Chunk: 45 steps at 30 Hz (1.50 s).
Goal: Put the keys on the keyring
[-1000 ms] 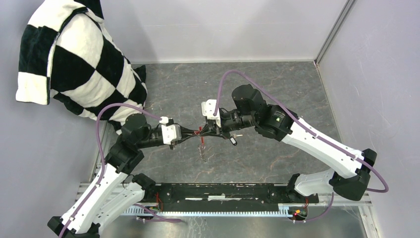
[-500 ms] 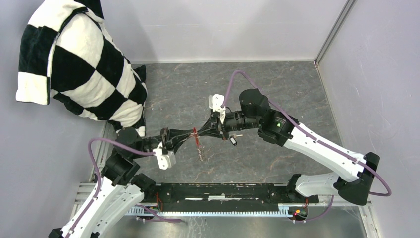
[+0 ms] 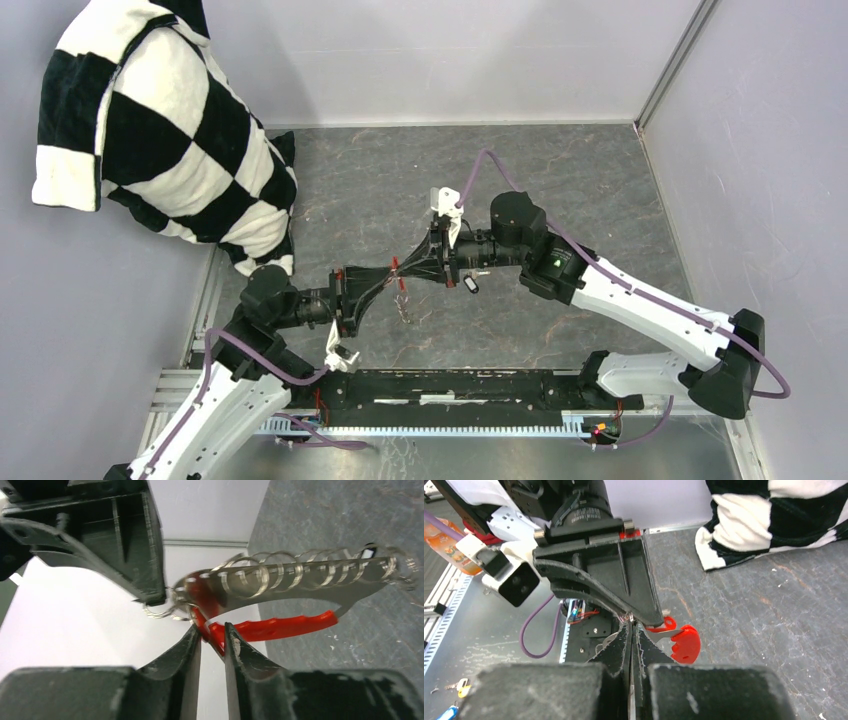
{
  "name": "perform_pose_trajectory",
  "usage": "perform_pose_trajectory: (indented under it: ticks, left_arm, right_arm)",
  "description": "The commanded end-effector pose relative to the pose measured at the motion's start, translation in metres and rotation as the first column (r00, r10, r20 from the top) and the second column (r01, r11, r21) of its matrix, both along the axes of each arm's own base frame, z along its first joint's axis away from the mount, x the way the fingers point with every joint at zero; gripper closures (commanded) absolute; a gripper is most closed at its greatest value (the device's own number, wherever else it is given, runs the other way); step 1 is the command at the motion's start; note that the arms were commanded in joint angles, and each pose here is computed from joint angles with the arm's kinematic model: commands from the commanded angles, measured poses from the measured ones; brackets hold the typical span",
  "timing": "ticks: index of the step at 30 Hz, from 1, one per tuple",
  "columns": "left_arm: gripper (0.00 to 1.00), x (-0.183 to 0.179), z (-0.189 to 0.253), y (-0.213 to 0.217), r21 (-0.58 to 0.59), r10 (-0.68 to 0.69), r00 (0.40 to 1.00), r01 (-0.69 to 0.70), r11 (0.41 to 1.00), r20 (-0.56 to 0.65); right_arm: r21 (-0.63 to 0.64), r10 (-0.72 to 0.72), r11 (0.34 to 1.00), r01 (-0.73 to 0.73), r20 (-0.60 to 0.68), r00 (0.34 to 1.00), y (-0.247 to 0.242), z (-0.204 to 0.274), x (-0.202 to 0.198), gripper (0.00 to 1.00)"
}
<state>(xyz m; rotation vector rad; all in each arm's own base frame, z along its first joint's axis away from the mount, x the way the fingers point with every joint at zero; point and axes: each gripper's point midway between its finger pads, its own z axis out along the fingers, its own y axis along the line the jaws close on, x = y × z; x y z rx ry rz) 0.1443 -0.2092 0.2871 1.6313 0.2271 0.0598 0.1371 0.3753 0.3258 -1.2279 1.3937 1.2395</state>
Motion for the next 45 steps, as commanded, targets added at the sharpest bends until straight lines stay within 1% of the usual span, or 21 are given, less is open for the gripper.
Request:
perform_pose_trajectory:
  ticks: [1, 2, 3, 5, 7, 9, 11, 14, 15, 18, 20, 22, 23, 25, 27, 29, 34, 37, 38, 40, 45]
  left_arm:
    - [0.65, -0.006, -0.009, -0.002, 0.057, -0.044, 0.997, 0.041, 0.998, 0.056]
    - [0.61, -0.006, -0.008, -0.002, 0.059, -0.041, 0.999, 0.040, 0.997, 0.030]
    - [0.58, -0.007, -0.006, -0.001, 0.053, -0.036, 0.999, 0.037, 0.998, -0.022]
    - [0.53, -0.010, -0.002, 0.000, 0.040, -0.023, 0.988, 0.030, 0.999, -0.154]
    - [0.47, -0.013, 0.004, 0.002, 0.035, -0.002, 0.956, 0.013, 0.999, -0.292]
    - [0.39, -0.016, 0.009, 0.003, 0.031, 0.019, 0.901, -0.006, 1.000, -0.434]
    - [0.32, -0.021, 0.015, 0.004, 0.023, 0.029, 0.835, -0.019, 1.000, -0.549]
    - [0.28, -0.026, 0.028, 0.001, -0.024, 0.013, 0.735, -0.040, 0.999, -0.678]
    - [0.28, -0.027, 0.032, 0.000, -0.041, 0.004, 0.704, -0.047, 0.998, -0.710]
    - [0.28, -0.026, 0.041, -0.007, -0.078, -0.022, 0.583, -0.071, 0.994, -0.812]
    - [0.30, -0.027, 0.046, -0.012, -0.088, -0.045, 0.497, -0.063, 0.994, -0.867]
    - [0.35, -0.030, 0.048, -0.018, -0.084, -0.056, 0.402, -0.053, 0.995, -0.914]
    - [0.36, -0.029, 0.049, -0.019, -0.082, -0.057, 0.376, -0.049, 0.995, -0.925]
    - [0.45, -0.030, 0.048, -0.022, -0.066, -0.050, 0.310, -0.042, 0.997, -0.949]
    - [0.46, -0.029, 0.045, -0.024, -0.054, -0.040, 0.268, -0.043, 0.998, -0.962]
    - [0.47, -0.028, 0.044, -0.025, -0.054, -0.040, 0.245, -0.051, 0.997, -0.969]
    - [0.48, -0.032, 0.048, -0.026, -0.081, -0.068, 0.228, -0.048, 0.996, -0.971]
    - [0.51, -0.030, 0.046, -0.027, -0.076, -0.064, 0.205, -0.050, 0.996, -0.977]
    - [0.53, -0.030, 0.045, -0.028, -0.074, -0.063, 0.196, -0.051, 0.996, -0.979]
    - [0.57, -0.027, 0.041, -0.029, -0.066, -0.055, 0.185, -0.056, 0.996, -0.981]
    - [0.71, -0.014, 0.032, -0.029, -0.038, -0.018, 0.168, -0.116, 0.993, -0.986]
  right_arm:
    - [0.189, -0.033, 0.982, 0.021, 0.059, 0.998, -0.004, 0.053, 0.002, 1.00]
    - [0.190, -0.037, 0.982, 0.025, 0.057, 0.998, -0.004, 0.051, 0.002, 1.00]
    - [0.195, -0.040, 0.980, 0.027, 0.061, 0.997, -0.005, 0.052, 0.003, 1.00]
    - [0.205, -0.054, 0.978, 0.038, 0.073, 0.996, -0.008, 0.052, 0.004, 1.00]
    - [0.217, -0.070, 0.975, 0.050, 0.087, 0.994, -0.012, 0.051, 0.006, 1.00]
    - [0.233, -0.079, 0.971, 0.052, 0.105, 0.991, -0.015, 0.051, 0.005, 1.00]
    - [0.238, -0.090, 0.969, 0.059, 0.118, 0.989, -0.018, 0.049, 0.006, 1.00]
    - [0.239, -0.089, 0.969, 0.055, 0.134, 0.987, -0.019, 0.045, 0.006, 1.00]
    - [0.238, -0.085, 0.970, 0.051, 0.135, 0.987, -0.019, 0.044, 0.005, 1.00]
    - [0.241, -0.073, 0.970, 0.037, 0.140, 0.987, -0.018, 0.042, 0.003, 0.99]
    - [0.235, -0.069, 0.971, 0.033, 0.148, 0.987, -0.018, 0.041, 0.003, 1.00]
    - [0.219, -0.079, 0.975, 0.042, 0.162, 0.984, -0.018, 0.039, 0.006, 1.00]
    - [0.211, -0.084, 0.976, 0.048, 0.169, 0.982, -0.018, 0.038, 0.008, 1.00]
    - [0.196, -0.095, 0.979, 0.059, 0.180, 0.979, -0.019, 0.037, 0.010, 1.00]
    - [0.187, -0.103, 0.980, 0.067, 0.192, 0.976, -0.019, 0.035, 0.012, 1.00]
    - [0.178, -0.106, 0.981, 0.070, 0.198, 0.975, -0.019, 0.033, 0.014, 1.00]
    - [0.169, -0.107, 0.983, 0.073, 0.205, 0.973, -0.018, 0.034, 0.015, 0.99]
    - [0.164, -0.107, 0.984, 0.074, 0.203, 0.973, -0.018, 0.034, 0.016, 1.00]
    - [0.162, -0.105, 0.984, 0.069, 0.227, 0.968, -0.018, 0.034, 0.017, 1.00]
    - [0.161, -0.102, 0.985, 0.066, 0.227, 0.968, -0.017, 0.033, 0.017, 1.00]
    - [0.162, -0.091, 0.985, 0.055, 0.228, 0.969, -0.016, 0.034, 0.015, 1.00]
